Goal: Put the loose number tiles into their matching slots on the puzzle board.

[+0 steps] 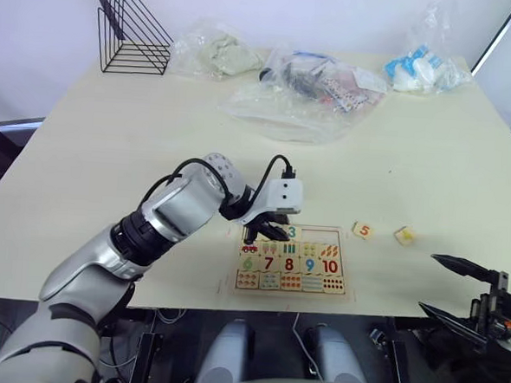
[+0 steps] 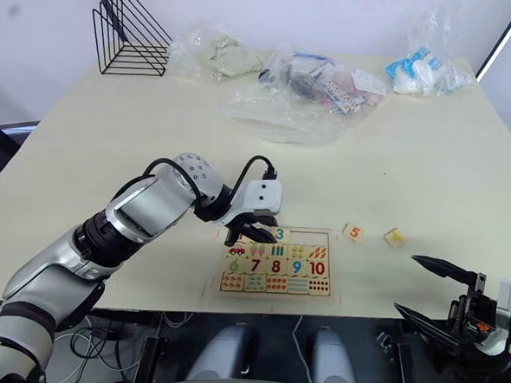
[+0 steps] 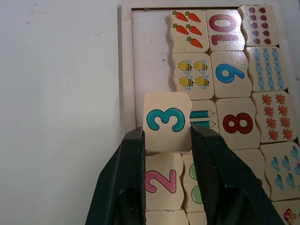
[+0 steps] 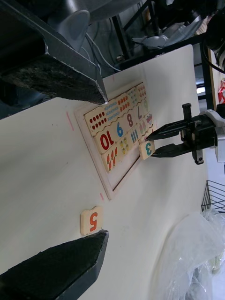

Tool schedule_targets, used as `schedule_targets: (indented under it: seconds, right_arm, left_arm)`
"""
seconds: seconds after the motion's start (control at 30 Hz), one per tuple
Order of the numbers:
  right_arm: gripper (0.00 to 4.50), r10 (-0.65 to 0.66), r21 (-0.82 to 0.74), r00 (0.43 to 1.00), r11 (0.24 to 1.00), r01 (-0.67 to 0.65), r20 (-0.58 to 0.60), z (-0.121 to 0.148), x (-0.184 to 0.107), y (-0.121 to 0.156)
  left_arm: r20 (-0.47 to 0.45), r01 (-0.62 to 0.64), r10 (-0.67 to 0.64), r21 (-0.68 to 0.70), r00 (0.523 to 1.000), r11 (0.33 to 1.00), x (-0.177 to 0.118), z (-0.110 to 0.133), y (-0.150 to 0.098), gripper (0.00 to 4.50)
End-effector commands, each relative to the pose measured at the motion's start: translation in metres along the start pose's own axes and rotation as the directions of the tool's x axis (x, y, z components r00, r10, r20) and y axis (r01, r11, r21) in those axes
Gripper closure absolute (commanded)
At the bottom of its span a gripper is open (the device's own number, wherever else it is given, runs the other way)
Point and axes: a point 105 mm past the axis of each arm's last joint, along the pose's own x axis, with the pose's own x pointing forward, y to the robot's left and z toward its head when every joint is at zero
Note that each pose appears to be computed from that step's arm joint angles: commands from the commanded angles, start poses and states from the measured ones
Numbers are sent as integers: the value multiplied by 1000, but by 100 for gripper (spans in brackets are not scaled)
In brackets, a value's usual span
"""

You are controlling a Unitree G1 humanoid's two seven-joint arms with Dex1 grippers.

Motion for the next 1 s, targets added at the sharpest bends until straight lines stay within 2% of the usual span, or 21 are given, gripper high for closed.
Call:
schedule_targets:
  seconds: [0.03,1.0]
  right_arm:
    - [0,-8,-43,1000,999,8,10,8,-2,0]
    - [0,-29,-48,1000,998,29,5,7,-4,1]
  left_arm:
    - [-6,-24,25,34,1000,999,-3,8,4,360]
    - [-30,-22,23,46,999,999,4,8,4,360]
